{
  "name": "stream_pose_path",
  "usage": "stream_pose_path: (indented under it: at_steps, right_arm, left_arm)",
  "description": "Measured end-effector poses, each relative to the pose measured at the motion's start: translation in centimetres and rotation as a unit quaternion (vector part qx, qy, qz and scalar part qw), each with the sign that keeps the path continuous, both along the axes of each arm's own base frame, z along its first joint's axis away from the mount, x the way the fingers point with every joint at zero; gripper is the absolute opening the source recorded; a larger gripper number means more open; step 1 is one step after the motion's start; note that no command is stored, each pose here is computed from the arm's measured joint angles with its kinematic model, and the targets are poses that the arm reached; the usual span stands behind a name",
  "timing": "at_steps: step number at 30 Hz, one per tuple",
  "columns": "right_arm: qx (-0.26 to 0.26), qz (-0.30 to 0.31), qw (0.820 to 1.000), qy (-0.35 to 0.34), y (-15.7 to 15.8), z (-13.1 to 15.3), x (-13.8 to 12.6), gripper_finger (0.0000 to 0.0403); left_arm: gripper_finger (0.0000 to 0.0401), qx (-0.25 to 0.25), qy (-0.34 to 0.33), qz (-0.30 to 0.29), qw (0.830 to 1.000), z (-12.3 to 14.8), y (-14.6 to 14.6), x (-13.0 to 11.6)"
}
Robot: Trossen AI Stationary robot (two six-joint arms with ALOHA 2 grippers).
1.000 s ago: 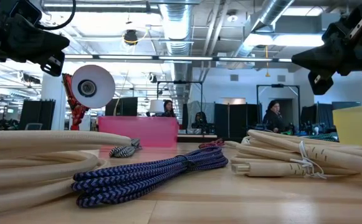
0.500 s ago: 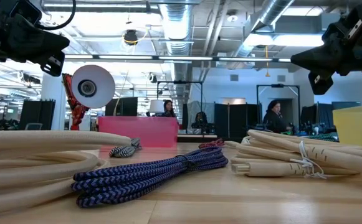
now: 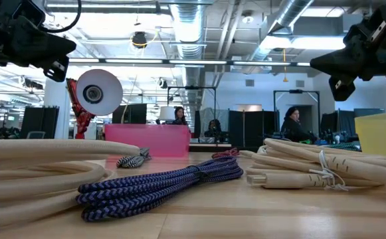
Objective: Pick & Place USB Port
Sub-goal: Put the blue charger cable into the yellow bin
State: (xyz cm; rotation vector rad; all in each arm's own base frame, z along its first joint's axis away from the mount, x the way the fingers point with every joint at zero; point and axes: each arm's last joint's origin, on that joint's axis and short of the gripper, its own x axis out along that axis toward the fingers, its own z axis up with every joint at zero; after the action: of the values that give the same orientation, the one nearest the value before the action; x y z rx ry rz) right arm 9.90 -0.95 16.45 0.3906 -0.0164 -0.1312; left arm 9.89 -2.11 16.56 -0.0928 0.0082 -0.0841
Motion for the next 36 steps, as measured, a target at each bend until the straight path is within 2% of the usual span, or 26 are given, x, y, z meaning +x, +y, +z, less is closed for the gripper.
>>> stream_pose_path:
  at_steps: [3,6,8,14,27,32,36]
  right_arm:
    - [0.000,0.000,1.000,0.000,0.0,0.0,0.0,0.0008]
    - [0.008,0.000,1.000,-0.001,0.0,0.0,0.0,0.0008]
    - [0.026,0.000,1.000,-0.005,0.0,0.0,0.0,0.0008]
    - [0.093,-0.002,0.995,-0.023,0.0,0.3,0.0,0.0008]
    - [0.175,-0.012,0.983,-0.052,-0.1,0.7,-0.1,0.0008]
    - [0.180,-0.012,0.982,-0.053,-0.1,0.7,-0.1,0.0008]
    - [0.180,-0.012,0.982,-0.060,-0.1,0.9,-0.1,0.0008]
  left_arm:
    - [0.0012,0.000,-0.002,0.022,1.000,0.0,0.1,0.0]
    - [0.0012,-0.023,-0.002,0.023,0.999,0.1,0.1,0.0]
    - [0.0012,-0.039,-0.004,0.023,0.999,0.1,0.1,0.0]
    - [0.0012,-0.044,-0.007,0.024,0.999,0.2,0.1,0.0]
    - [0.0012,-0.058,-0.025,0.024,0.998,0.6,0.1,0.0]
    - [0.0012,-0.129,-0.043,0.039,0.990,1.0,0.3,0.0]
    - [0.0012,-0.154,-0.080,0.045,0.984,1.7,0.4,-0.1]
